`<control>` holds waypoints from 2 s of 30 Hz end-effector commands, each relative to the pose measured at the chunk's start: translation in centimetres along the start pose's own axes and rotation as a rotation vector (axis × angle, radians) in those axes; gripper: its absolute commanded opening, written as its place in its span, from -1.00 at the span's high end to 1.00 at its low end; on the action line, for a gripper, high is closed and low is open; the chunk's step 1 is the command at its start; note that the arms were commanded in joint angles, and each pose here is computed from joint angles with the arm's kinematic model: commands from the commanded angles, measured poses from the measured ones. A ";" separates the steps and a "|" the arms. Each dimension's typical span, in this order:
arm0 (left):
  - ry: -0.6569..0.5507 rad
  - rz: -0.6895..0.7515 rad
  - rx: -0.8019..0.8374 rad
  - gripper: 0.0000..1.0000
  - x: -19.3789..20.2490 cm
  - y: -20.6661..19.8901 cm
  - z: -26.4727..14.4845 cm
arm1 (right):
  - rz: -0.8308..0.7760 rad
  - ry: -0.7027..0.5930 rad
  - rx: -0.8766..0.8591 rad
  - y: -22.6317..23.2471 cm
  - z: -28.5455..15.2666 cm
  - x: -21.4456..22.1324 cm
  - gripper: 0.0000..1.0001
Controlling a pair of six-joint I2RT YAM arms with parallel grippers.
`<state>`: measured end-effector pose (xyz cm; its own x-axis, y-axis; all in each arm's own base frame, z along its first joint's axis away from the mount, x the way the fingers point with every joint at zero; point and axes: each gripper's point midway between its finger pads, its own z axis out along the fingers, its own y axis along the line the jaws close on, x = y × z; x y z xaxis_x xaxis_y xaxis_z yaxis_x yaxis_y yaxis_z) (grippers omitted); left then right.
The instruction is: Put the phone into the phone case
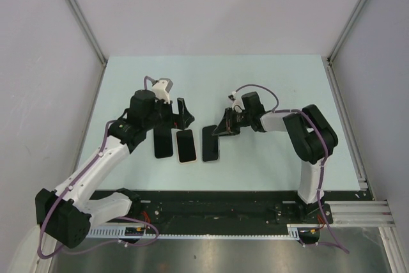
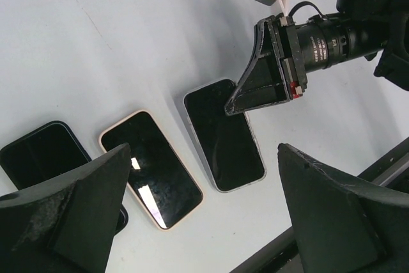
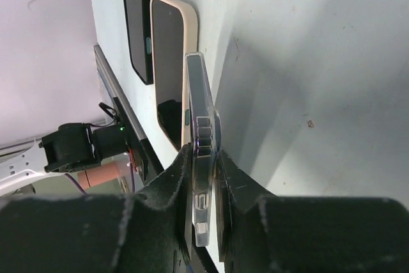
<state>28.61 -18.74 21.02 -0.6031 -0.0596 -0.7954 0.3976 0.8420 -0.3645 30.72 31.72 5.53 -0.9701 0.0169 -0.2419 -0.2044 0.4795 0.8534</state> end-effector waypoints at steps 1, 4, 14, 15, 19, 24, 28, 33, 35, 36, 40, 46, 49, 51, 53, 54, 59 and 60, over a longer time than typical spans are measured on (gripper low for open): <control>-0.030 0.035 -0.002 -0.99 -1.0 0.2 -0.4 | -0.039 -0.014 0.009 -0.7 0.3 -1.8 0.67; -0.030 0.035 -0.006 -1.00 -0.9 0.2 -0.5 | -0.035 -0.011 0.027 -1.1 0.4 -2.2 0.48; -0.039 0.038 0.004 -1.00 -1.1 0.0 -0.6 | -0.027 -0.060 0.097 -1.6 -2.2 -4.0 -0.44; -0.044 0.039 0.007 -0.99 -1.2 -0.1 -0.7 | -0.054 -0.070 0.102 -1.2 -2.8 -4.2 -0.70; -0.103 0.037 0.081 -1.00 -2.2 -1.5 -1.3 | -0.139 -0.087 0.111 2.4 -5.9 -4.0 -0.99; -0.166 0.044 0.244 -0.99 -4.0 -4.9 -2.8 | -0.255 -0.148 0.179 7.1 -9.4 -2.7 -0.99; -0.175 0.029 0.324 -1.00 -4.0 -6.4 -4.0 | -0.295 -0.223 0.206 10.0 -12.0 -1.7 -0.99; -0.248 0.029 0.388 -1.00 -4.4 -7.5 -5.9 | -0.304 -0.357 0.180 11.7 -14.8 -0.3 -0.99; -0.287 0.036 0.382 -1.00 -4.4 -7.4 -6.6 | -0.284 -0.406 0.196 10.5 -15.1 0.3 -0.99; -0.302 0.037 0.381 -1.00 -4.5 -7.3 -6.8 | -0.271 -0.448 0.171 11.2 -16.0 0.6 -0.99; -0.324 0.040 0.355 -1.00 -4.1 -6.8 -7.2 | -0.244 -0.523 0.122 11.4 -16.9 1.7 -0.99; -0.283 0.026 0.352 -1.00 -3.1 -6.4 -6.2 | -0.273 -0.602 0.136 11.8 -18.6 1.7 -0.99; -0.273 0.024 0.348 -1.00 -2.8 -6.2 -5.9 | -0.290 -0.645 0.133 12.5 -19.6 1.5 -0.99; -0.281 0.024 0.352 -1.00 -2.8 -6.2 -5.8 | -0.296 -0.663 0.125 12.8 -20.0 1.4 -0.99; -0.280 0.022 0.354 -1.00 -2.6 -6.2 -5.7 | -0.303 -0.670 0.119 13.0 -20.1 1.3 -0.99; -0.281 0.021 0.356 -0.99 -2.7 -6.3 -5.7 | -0.301 -0.676 0.117 13.1 -20.2 1.3 -0.99; -0.275 0.028 0.354 -1.00 -2.9 -6.3 -5.7 | -0.302 -0.686 0.117 13.2 -20.3 1.0 -0.99; -0.275 0.025 0.353 -1.00 -2.9 -6.3 -5.7 | -0.301 -0.686 0.119 13.1 -20.3 1.0 -1.00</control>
<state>23.75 -20.76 26.81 -0.4372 -0.1975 -0.8774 0.6316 0.6271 -0.4559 23.66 20.45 24.03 -0.6228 0.3564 -0.6965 -0.3723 0.6480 0.6645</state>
